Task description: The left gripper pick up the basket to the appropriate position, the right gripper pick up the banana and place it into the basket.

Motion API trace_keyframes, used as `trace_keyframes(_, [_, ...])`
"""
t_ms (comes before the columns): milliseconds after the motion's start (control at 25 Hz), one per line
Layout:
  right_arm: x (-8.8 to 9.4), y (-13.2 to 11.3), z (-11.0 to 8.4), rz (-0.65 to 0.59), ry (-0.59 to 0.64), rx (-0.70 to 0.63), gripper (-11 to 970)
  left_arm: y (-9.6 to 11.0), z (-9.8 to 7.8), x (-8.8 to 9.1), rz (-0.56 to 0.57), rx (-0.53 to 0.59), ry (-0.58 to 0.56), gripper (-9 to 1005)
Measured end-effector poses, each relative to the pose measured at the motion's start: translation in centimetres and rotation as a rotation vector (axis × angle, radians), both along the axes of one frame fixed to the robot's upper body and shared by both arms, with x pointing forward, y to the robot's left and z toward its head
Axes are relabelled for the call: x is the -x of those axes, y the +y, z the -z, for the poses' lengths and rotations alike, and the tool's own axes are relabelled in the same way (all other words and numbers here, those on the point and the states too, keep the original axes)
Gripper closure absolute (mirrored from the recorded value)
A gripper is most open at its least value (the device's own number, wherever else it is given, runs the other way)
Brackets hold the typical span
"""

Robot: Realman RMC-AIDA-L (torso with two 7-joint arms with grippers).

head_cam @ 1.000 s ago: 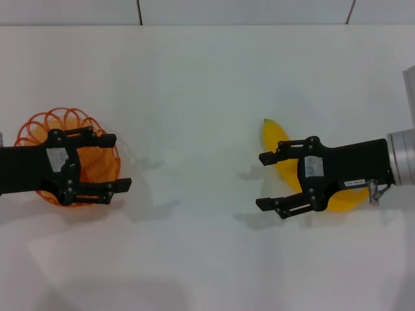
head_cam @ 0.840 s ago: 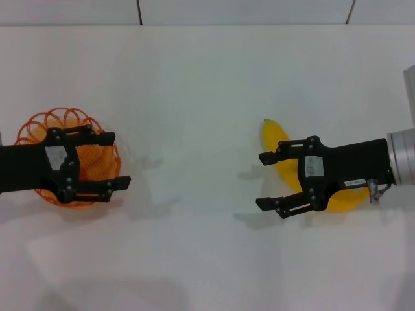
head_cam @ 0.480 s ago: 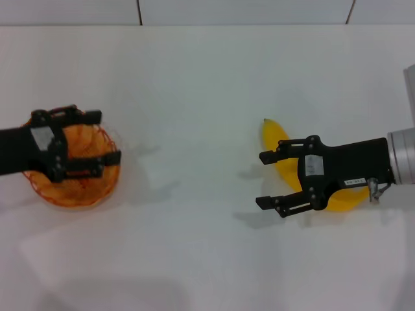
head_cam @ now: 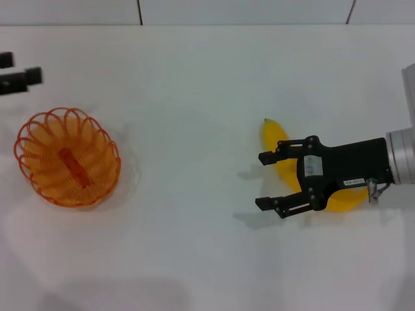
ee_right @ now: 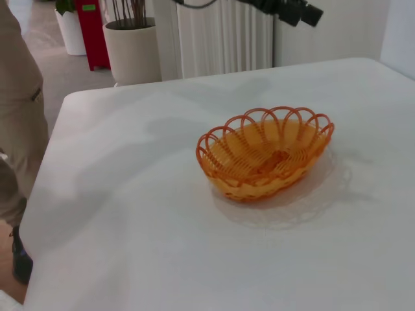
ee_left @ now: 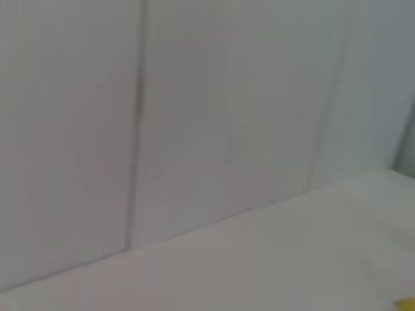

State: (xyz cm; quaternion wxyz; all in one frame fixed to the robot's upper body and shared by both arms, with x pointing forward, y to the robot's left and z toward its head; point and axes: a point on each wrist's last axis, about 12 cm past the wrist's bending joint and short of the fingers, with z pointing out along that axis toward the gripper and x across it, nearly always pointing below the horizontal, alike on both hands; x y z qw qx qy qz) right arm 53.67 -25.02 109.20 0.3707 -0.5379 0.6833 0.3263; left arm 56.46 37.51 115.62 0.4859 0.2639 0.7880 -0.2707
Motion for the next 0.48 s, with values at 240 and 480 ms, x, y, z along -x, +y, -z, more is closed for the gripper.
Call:
trace_keyframes(240, [-0.1,0.0,0.0,0.001,-0.001,0.001,99,2.1,-1.9,-1.3,-0.037,-0.083,0.096,114])
trace_keyframes(480, [0.0,0.0,0.0,0.000,0.000,0.003,99,2.0,-1.6,-2.2,-0.032,-0.221,0.207,115])
